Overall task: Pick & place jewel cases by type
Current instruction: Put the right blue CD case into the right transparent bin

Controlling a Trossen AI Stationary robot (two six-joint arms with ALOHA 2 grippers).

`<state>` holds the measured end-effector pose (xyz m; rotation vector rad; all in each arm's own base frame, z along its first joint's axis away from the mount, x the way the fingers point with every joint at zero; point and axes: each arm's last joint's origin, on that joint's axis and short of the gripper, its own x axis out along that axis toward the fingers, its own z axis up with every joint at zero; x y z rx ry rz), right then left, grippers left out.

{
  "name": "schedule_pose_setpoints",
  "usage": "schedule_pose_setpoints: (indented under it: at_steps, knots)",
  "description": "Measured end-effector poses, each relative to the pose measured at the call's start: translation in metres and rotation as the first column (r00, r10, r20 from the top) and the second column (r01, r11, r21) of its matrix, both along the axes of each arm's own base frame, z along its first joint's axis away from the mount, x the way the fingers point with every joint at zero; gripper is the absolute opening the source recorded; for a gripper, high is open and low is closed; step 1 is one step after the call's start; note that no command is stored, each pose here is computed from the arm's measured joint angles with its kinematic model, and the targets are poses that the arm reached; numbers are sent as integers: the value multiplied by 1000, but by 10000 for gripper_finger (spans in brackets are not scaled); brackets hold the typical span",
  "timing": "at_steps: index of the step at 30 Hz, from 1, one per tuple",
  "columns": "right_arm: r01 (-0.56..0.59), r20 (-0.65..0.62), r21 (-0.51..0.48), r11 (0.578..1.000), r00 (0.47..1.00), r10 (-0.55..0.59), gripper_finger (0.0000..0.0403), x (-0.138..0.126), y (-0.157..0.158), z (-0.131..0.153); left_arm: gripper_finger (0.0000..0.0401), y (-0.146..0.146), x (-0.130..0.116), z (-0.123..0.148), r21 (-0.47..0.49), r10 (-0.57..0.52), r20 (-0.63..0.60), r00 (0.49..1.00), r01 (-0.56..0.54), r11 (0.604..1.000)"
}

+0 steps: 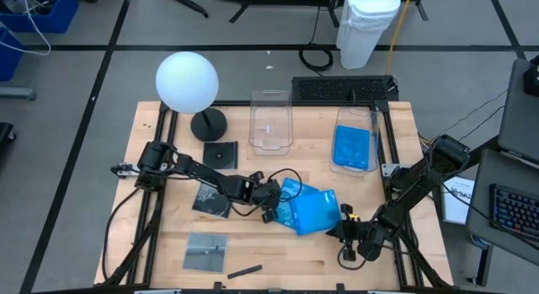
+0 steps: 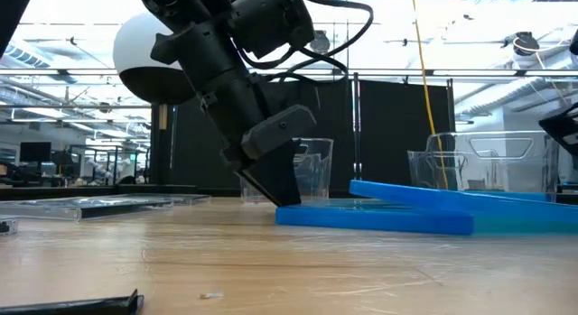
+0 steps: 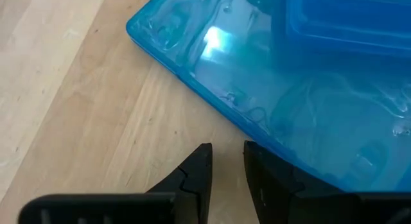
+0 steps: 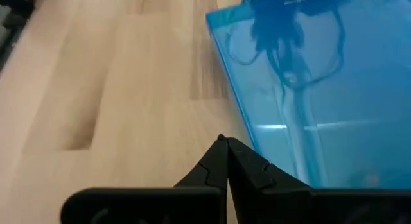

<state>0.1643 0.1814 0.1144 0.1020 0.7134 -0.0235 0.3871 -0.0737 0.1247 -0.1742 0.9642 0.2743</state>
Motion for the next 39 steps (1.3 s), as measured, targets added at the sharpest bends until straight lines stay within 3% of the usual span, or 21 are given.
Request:
schedule_pose_setpoints:
  at_steps: [6,11,14,17,20,24,29,34,39]
  knots:
    - [-119,78,50,992,990,115,1,7,9,10,97,0,0,0,4,-1,-1,1000,1,1000]
    - [-330,264,106,938,919,294,32,20,21,30,97,0,0,0,5,-1,-1,1000,1,1000]
    - [-413,363,49,910,856,369,81,24,26,42,97,0,0,0,5,-1,-1,1000,1,1000]
    - [-412,376,-80,908,831,410,142,30,30,50,97,0,0,0,5,-1,-1,1000,1,1000]
    - [-348,310,-250,903,855,416,189,36,33,56,97,0,0,0,5,0,-1,1000,0,1000]
    - [-262,171,-424,867,917,361,211,43,34,61,97,1,0,0,5,0,-1,1000,0,1000]
    - [-293,-16,-489,822,945,327,204,60,38,42,97,1,-1,0,6,0,-6,1000,0,1000]
    - [-396,-275,-517,759,917,290,202,81,43,3,97,1,-1,0,7,0,-5,1000,0,1000]
    - [-387,-347,-613,689,915,205,201,95,50,-5,97,1,-1,0,6,4,-4,1000,-4,1000]
